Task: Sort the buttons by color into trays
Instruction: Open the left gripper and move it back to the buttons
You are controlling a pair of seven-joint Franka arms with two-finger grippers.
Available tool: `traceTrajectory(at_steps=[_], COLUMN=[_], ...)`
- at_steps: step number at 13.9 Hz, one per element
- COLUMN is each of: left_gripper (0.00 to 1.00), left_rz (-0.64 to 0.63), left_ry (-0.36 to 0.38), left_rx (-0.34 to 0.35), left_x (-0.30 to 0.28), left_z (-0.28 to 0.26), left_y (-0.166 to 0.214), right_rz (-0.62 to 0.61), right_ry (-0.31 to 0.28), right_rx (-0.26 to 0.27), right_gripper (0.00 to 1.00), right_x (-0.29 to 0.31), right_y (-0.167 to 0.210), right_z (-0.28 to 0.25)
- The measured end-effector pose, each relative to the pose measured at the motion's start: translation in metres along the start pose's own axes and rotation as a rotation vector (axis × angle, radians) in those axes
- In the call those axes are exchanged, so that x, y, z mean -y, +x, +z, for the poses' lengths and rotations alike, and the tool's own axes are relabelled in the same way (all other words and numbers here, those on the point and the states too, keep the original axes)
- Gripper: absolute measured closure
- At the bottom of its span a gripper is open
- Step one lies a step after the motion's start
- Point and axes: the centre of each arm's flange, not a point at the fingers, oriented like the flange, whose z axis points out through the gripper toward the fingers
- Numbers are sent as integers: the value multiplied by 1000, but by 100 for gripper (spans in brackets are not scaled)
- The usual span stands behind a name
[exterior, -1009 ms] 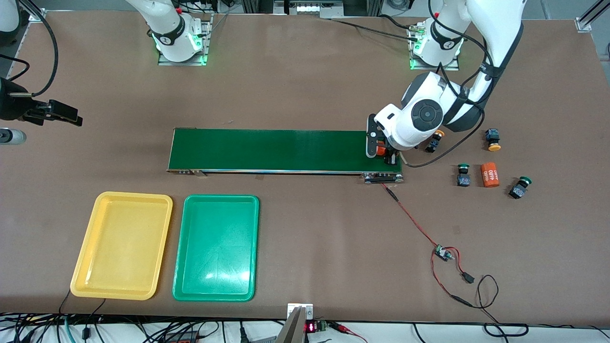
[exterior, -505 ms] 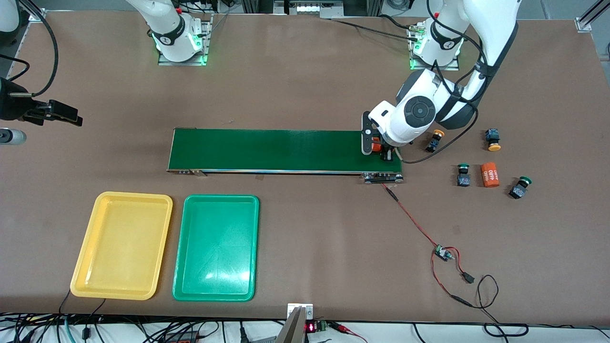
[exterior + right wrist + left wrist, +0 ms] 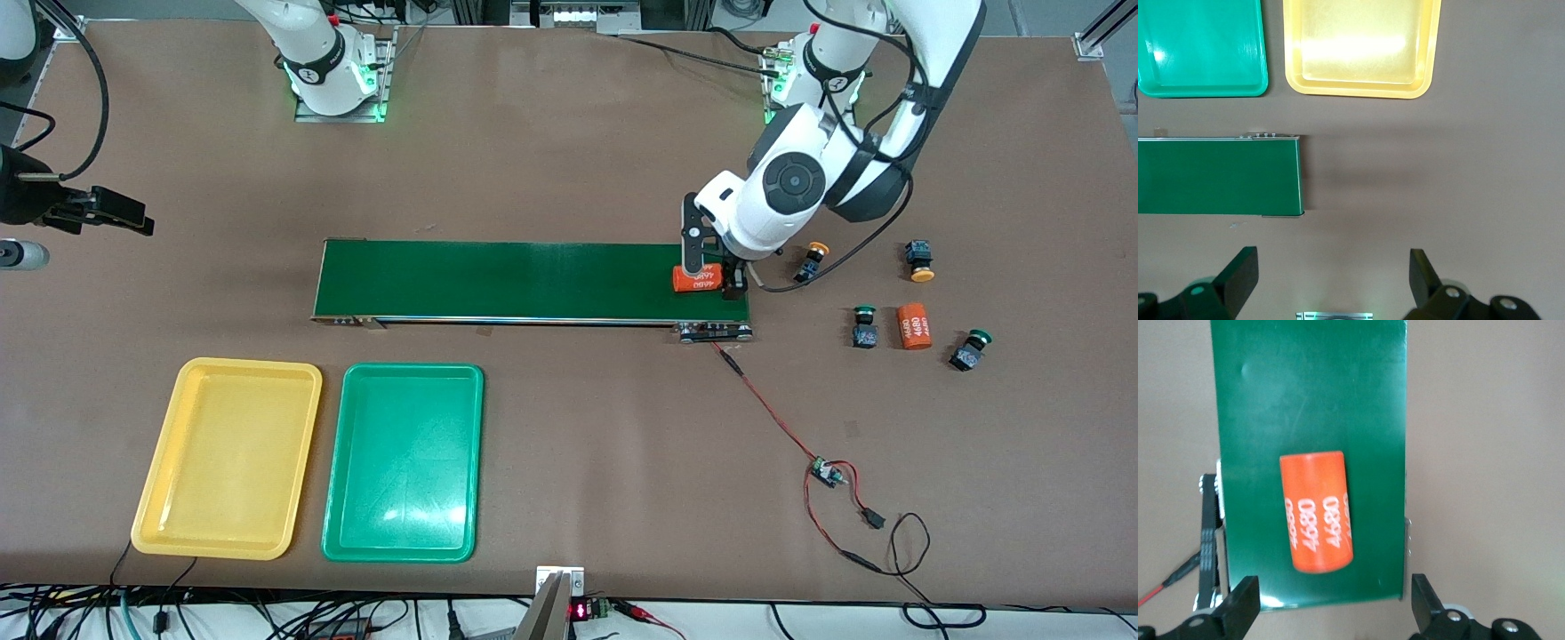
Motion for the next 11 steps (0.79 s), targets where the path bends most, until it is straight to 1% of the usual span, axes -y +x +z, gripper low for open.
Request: traceTrajectory(at_steps=[1,2,5,6,9,11], left_gripper=[0,0,0,0,0,0], left_rz=[-27,-70,-217,-249,-316,-413], left_ry=[5,9,5,2,-6,-11], left_rx=[1,-2,-21,-25,-24,-21], left_x=[4,13,43,48,55,59], left_z=[-7,-12,-16,-14,-9,-5], left_y=[-12,-33,-115,-133,-162,-187], right_rz=[0,0,0,0,0,0], right_ry=[0,0,0,0,0,0], right_rx=[0,0,0,0,0,0], right_gripper=[0,0,0,0,0,0], right_x=[0,0,0,0,0,0], right_y=[0,0,0,0,0,0], right_z=[0,0,0,0,0,0])
